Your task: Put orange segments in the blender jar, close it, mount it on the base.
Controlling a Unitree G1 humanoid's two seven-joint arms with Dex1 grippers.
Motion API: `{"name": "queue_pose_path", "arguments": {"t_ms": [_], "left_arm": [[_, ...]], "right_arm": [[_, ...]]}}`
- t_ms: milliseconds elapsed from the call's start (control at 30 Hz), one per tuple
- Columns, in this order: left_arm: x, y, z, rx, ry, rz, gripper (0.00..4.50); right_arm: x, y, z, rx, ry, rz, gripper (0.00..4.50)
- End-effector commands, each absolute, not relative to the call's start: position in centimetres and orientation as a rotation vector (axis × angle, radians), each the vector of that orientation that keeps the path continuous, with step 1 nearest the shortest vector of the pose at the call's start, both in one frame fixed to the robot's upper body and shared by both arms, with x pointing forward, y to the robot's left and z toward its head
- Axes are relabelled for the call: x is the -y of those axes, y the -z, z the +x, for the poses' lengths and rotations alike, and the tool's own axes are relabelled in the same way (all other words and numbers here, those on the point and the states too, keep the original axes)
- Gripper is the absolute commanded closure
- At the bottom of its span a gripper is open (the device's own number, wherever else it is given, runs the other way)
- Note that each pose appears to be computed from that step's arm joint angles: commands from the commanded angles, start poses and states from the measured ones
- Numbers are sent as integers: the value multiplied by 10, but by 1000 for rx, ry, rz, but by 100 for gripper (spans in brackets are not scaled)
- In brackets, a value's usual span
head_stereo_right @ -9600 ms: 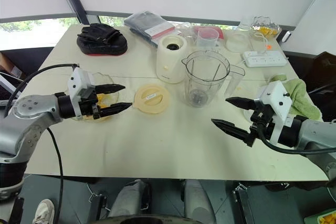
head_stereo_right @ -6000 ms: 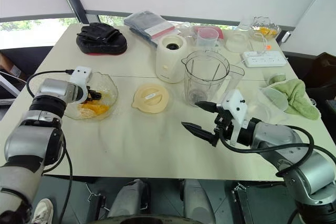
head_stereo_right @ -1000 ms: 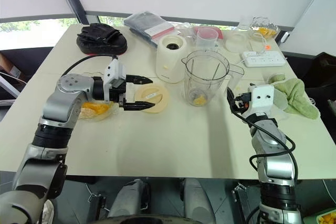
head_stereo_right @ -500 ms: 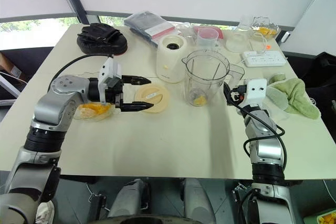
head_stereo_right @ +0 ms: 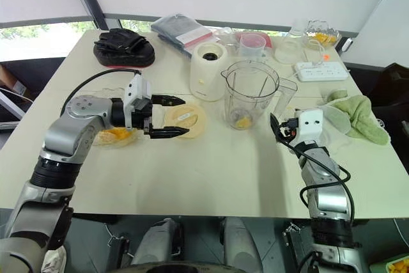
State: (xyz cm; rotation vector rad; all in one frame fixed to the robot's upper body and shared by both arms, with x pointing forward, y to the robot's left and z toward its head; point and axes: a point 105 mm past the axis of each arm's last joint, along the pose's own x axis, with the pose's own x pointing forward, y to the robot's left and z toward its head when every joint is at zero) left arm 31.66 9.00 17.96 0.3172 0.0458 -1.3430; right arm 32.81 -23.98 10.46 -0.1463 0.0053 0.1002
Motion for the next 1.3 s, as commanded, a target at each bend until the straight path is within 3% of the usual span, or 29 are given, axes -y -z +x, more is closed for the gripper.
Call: {"name": "queue_pose_path", "arguments": {"t_ms": [33, 333, 500, 800, 1300], "left_arm": [[-85, -192, 317, 13, 1360, 346, 6], [-74, -197, 311, 26, 1446, 289, 6], [-69, -201, 308, 26, 1473, 250, 6], [-66, -202, 310, 39, 1466, 267, 6], [-70, -210, 307, 48, 1441, 257, 6]], "right_arm": [[240, -135, 310, 76, -95, -170, 51], [284, -152, 247, 125, 183, -186, 51], [305, -148, 230, 126, 305, -197, 51], [340, -126, 225, 67, 551, -135, 51], [351, -90, 246, -8, 575, -38, 51]]}}
